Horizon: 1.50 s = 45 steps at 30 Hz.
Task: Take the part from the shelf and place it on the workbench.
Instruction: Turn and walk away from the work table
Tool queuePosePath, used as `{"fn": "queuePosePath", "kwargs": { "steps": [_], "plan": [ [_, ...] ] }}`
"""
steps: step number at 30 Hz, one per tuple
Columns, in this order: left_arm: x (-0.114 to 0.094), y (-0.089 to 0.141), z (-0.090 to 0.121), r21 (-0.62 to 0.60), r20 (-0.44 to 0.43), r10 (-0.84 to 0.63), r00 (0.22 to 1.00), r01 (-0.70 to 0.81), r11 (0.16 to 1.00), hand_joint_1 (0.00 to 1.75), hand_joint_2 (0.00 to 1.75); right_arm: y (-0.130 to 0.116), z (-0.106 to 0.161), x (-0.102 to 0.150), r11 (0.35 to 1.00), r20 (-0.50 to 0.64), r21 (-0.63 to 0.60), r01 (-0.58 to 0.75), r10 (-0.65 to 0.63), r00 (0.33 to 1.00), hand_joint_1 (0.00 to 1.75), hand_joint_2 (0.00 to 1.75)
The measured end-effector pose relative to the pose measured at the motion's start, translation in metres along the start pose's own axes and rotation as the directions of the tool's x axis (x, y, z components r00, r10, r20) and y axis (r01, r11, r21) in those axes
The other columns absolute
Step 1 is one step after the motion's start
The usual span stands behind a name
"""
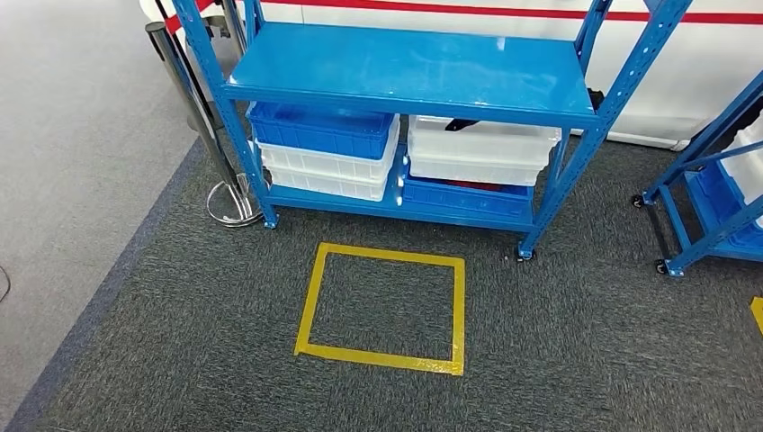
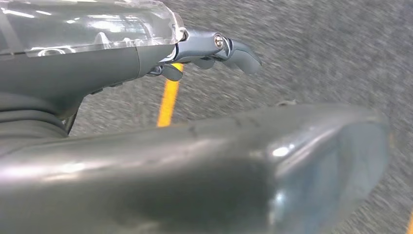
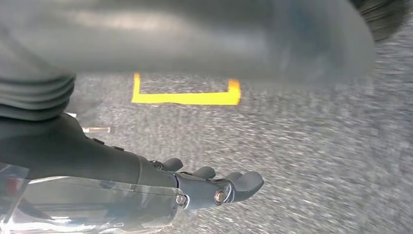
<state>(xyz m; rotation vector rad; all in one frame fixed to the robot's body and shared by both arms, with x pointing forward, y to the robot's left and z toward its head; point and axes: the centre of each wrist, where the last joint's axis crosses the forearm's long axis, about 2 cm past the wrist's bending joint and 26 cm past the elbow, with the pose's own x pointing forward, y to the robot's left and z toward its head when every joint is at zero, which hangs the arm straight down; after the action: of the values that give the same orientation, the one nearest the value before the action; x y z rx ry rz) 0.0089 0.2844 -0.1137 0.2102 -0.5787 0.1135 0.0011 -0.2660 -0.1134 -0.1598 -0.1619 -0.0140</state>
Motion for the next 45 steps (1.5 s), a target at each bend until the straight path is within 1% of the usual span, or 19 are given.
{"fn": "queuePosePath", "kwargs": {
  "steps": [2,6,8,12,13,17,28,32,34,37,38,40,41,43,44,45],
  "plan": [
    [0.000,-0.001,0.000,-0.003,0.001,-0.001,1.000,0.001,1.000,0.00,0.00,0.000,0.000,-0.004,1.000,-0.004,0.001,-0.006,0.006,1.000,0.00,0.00],
    [0.007,-0.002,-0.004,-0.004,0.014,-0.001,1.000,0.001,1.000,0.00,0.00,0.000,-0.001,0.007,1.000,0.020,0.004,0.012,-0.012,1.000,0.00,1.75],
    [0.011,-0.002,-0.006,-0.004,0.023,-0.001,1.000,0.001,1.000,0.00,0.00,0.000,-0.001,0.010,1.000,0.026,0.004,0.006,-0.007,1.000,0.00,1.75],
    [0.007,-0.002,-0.004,-0.004,0.015,-0.003,1.000,0.003,1.000,0.00,0.00,-0.001,-0.001,0.007,1.000,0.022,0.003,-0.002,0.002,1.000,0.00,0.00],
    [0.006,-0.002,-0.003,-0.004,0.013,-0.004,1.000,0.004,1.000,0.00,0.00,-0.001,-0.001,0.006,1.000,0.021,0.003,-0.002,0.002,1.000,0.00,0.00],
    [0.002,-0.001,-0.001,-0.003,0.004,-0.005,1.000,0.005,1.000,0.00,0.00,0.000,-0.001,0.004,1.000,0.018,0.004,-0.007,0.007,1.000,0.00,1.75],
    [0.005,-0.003,-0.002,-0.004,0.010,-0.002,1.000,0.002,1.000,0.00,0.00,0.000,-0.001,0.007,1.000,0.027,0.003,0.003,-0.003,1.000,0.00,1.75],
    [0.003,-0.005,0.000,-0.008,0.004,0.002,1.000,-0.002,1.000,0.00,0.00,0.000,-0.001,0.004,0.999,0.022,0.007,0.037,-0.038,0.999,0.00,0.00],
    [0.003,-0.006,0.000,-0.009,0.004,0.004,1.000,-0.004,1.000,0.00,0.00,-0.001,-0.001,0.006,0.999,0.028,0.007,0.044,-0.044,0.999,0.00,0.00],
    [0.004,-0.006,-0.001,-0.007,0.008,0.005,1.000,-0.005,1.000,0.00,0.00,0.000,-0.001,0.008,0.999,0.034,0.008,0.047,-0.047,0.998,0.00,1.31],
    [0.005,-0.006,-0.002,-0.007,0.010,0.005,1.000,-0.005,1.000,0.00,0.00,0.000,-0.001,0.008,0.999,0.035,0.007,0.043,-0.043,0.998,0.00,1.31],
    [0.007,-0.006,-0.003,-0.007,0.013,0.005,1.000,-0.005,1.000,0.00,0.00,0.000,-0.001,0.008,1.000,0.036,0.002,0.031,-0.031,0.999,0.00,0.44],
    [0.007,-0.006,-0.003,-0.007,0.014,0.005,1.000,-0.004,1.000,0.00,0.00,0.000,-0.001,0.008,1.000,0.037,0.001,0.028,-0.028,0.999,0.00,0.44],
    [0.005,-0.006,-0.002,-0.006,0.010,0.004,1.000,-0.003,1.000,0.00,0.00,0.000,-0.001,0.008,0.999,0.037,0.005,0.035,-0.035,0.999,0.00,1.31],
    [0.004,-0.006,-0.001,-0.006,0.007,0.003,1.000,-0.003,1.000,0.00,0.00,0.001,-0.001,0.007,0.999,0.038,0.007,0.040,-0.040,0.999,0.00,1.31],
    [0.003,-0.006,0.000,-0.005,0.004,0.004,1.000,-0.004,1.000,0.00,0.00,0.001,-0.001,0.007,0.999,0.038,0.008,0.041,-0.041,0.998,0.00,0.87]
  ]
}}
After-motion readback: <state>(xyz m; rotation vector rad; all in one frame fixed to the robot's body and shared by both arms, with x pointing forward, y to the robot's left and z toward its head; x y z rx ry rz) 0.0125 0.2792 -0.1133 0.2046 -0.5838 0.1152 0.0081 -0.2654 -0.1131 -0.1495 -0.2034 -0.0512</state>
